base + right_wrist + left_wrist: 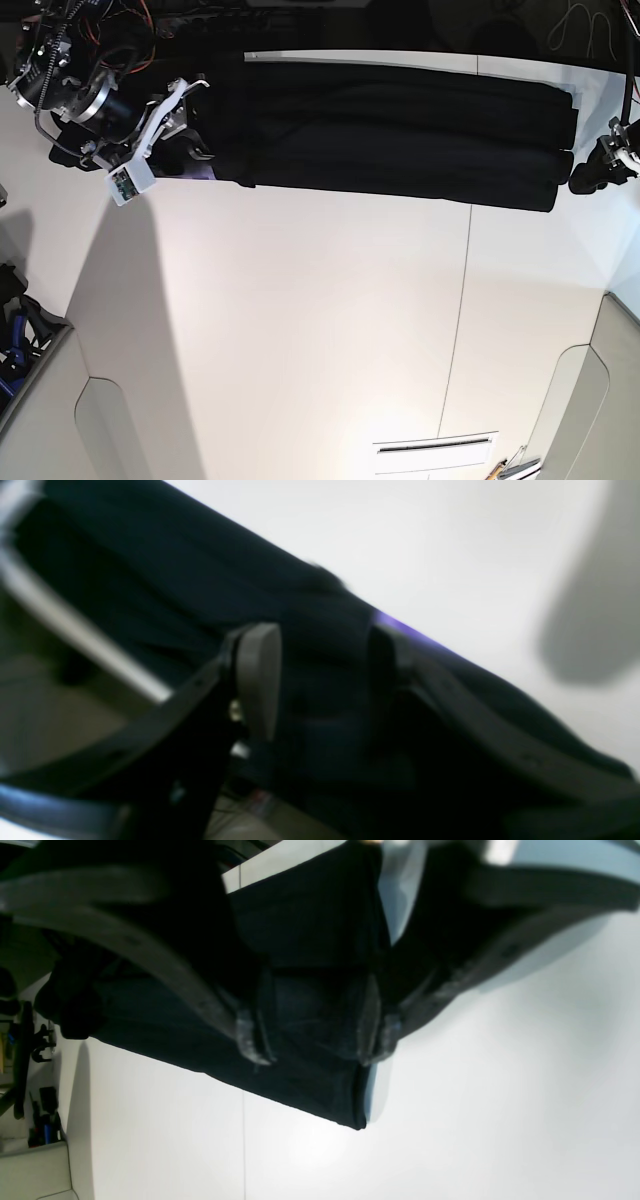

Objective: Fold the T-shirt properly
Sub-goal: 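Grasp the shirt end near the right gripper and lift it, then grasp the opposite end with the left gripper and fold it toward the right gripper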

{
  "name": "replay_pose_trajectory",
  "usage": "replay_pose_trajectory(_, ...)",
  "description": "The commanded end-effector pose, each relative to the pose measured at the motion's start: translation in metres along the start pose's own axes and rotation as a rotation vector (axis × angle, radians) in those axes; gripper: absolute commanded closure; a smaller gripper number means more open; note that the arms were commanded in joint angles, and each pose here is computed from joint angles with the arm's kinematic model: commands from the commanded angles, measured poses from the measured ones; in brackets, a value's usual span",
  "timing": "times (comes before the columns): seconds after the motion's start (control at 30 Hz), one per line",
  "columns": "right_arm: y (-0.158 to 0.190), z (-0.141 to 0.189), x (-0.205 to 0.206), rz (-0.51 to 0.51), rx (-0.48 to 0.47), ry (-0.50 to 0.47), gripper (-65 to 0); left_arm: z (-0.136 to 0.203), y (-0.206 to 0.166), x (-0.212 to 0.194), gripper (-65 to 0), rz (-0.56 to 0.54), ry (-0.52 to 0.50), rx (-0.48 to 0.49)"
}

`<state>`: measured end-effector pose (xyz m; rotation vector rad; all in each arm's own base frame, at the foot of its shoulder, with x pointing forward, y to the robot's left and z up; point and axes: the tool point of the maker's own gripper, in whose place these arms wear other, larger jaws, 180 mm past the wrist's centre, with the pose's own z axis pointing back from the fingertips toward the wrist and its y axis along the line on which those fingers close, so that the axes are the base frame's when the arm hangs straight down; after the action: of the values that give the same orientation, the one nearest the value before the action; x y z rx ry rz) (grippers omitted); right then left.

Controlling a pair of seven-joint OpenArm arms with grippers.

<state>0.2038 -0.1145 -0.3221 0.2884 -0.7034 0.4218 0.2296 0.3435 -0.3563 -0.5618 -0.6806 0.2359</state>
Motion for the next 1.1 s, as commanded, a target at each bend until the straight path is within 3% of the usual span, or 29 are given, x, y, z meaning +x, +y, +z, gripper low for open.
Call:
replay_pose_trajectory(0.0,-0.004,0.003,0.006,0.008,-0.023,-0.023,-28.4,0.008,-0.002,0.016,-31.9,-0.028,-0.037,-0.006)
replay_pose_trajectory(0.2,-0.031,0.005,-0.009,-0.011,-0.133,0.027,-28.4,0.005,0.013,0.000,-31.9,0.055,-0.036,0.006)
replay_pose_trajectory(0.53,-0.091,0.040,-0.016,-0.147,-0.313,-0.047,-28.4,-0.013,0.016,-0.035,-31.9,0.182,-0.026,-0.026)
replay_pose_trajectory(0.8,-0.113,0.046,-0.041,-0.322,-0.303,-0.070,-28.4,-0.027,0.006,-0.053,-30.8,0.221,-0.004,-0.060)
replay_pose_trajectory(0.87,-0.113,0.038,-0.054,-0.371,-0.275,-0.052,-28.4,-0.027,0.006,-0.052,-21.5,0.220,-0.008,-0.061)
replay_pose_trajectory(0.97,-0.111,0.029,-0.068,-0.424,-0.232,-0.036,-28.3,-0.025,0.003,-0.047,0.0,0.226,-0.028,-0.080)
replay_pose_trajectory(1.07,-0.109,0.025,-0.073,-0.443,-0.209,-0.030,-28.2,-0.021,-0.006,-0.031,0.0,0.219,-0.076,-0.126)
